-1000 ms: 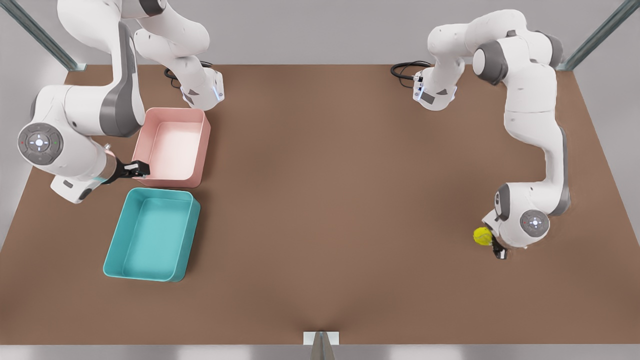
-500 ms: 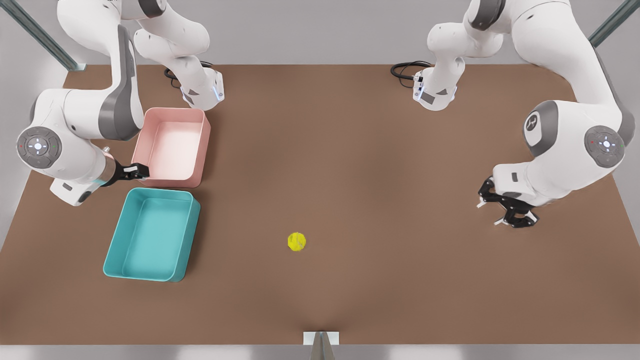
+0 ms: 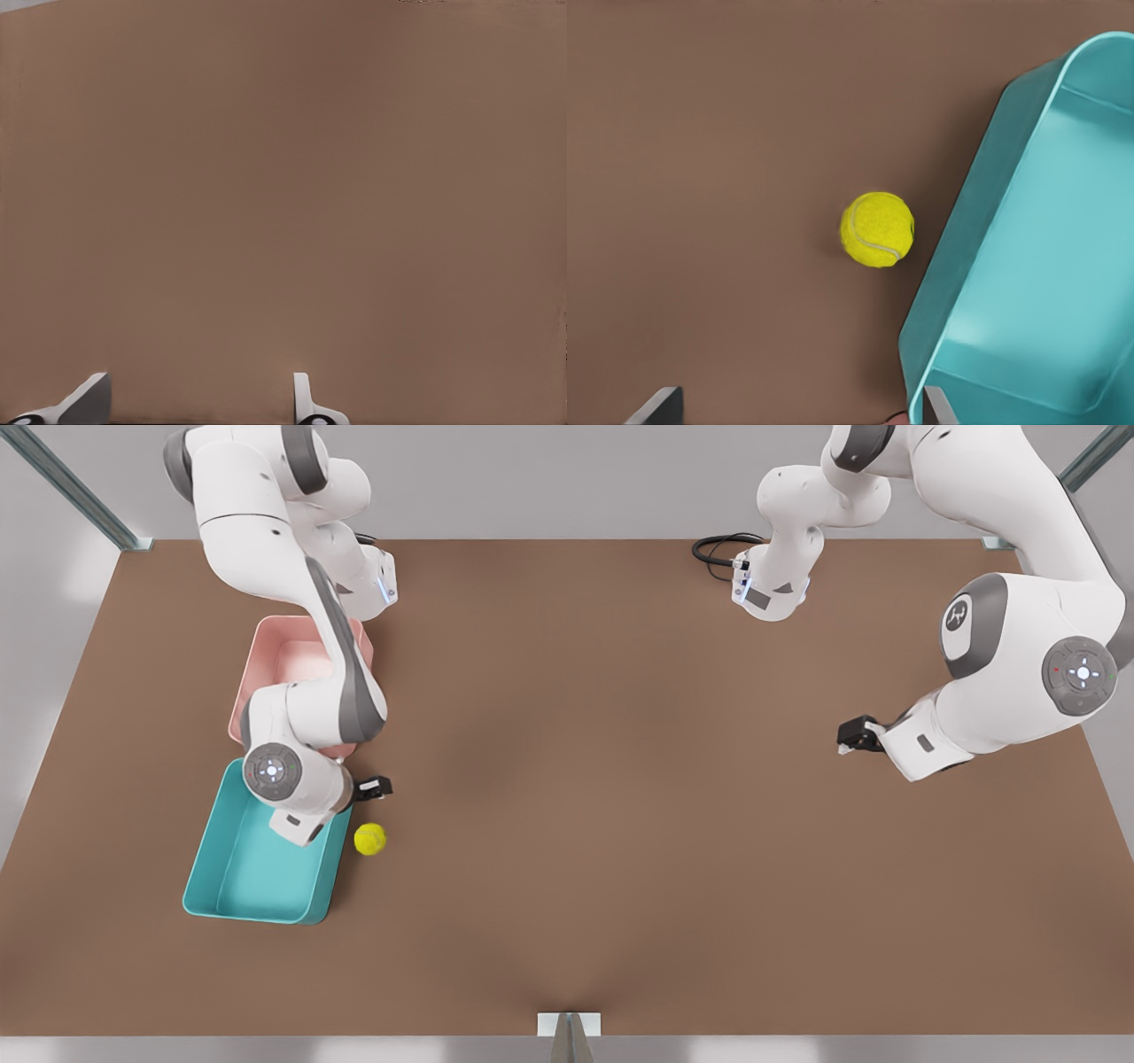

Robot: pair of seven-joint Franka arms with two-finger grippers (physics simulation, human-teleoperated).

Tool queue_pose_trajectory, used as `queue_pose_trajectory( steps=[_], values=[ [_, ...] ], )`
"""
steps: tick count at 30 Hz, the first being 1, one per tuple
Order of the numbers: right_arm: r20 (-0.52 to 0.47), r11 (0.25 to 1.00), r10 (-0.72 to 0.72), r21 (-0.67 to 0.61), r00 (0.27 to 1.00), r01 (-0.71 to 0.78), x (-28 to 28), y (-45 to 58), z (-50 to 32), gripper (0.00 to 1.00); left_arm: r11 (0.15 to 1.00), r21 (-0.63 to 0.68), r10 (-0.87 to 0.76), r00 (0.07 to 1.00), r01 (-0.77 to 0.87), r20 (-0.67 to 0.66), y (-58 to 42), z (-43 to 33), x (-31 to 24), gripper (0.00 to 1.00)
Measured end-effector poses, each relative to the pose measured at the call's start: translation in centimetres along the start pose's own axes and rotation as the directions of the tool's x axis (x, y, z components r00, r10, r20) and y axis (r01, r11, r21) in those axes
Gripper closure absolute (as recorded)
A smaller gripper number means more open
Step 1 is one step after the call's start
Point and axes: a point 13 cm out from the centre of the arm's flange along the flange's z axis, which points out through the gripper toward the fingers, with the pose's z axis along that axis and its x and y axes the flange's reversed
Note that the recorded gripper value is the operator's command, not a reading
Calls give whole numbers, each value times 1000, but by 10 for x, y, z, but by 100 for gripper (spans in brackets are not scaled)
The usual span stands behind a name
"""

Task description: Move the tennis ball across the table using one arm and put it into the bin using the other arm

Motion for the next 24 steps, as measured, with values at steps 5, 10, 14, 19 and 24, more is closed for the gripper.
queue_pose_trajectory(
  steps=[5, 10, 14, 19, 24],
  values=[
    [65, 998, 60, -10, 996, -60, -11, 4, 20, 0, 993, -2, -122, 993, 122, -12, 1, 2, 2, 0],
    [48, 999, 44, 7, 998, -44, -16, 2, 62, 0, 977, -5, -213, 977, 213, -16, 2, 3, 3, 0],
    [44, 994, -109, 32, 993, 108, -37, 12, 81, 0, 963, -7, -268, 963, 268, -18, 1, 3, 3, 0],
    [32, 917, -393, 92, 919, 389, -49, 6, 74, 0, 947, -8, -320, 947, 320, -21, 1, 4, 3, 0],
    [-85, 745, -642, 167, 762, 646, -41, -30, 83, 0, 944, -11, -331, 943, 330, -37, -18, 15, -2, 0]
  ],
)
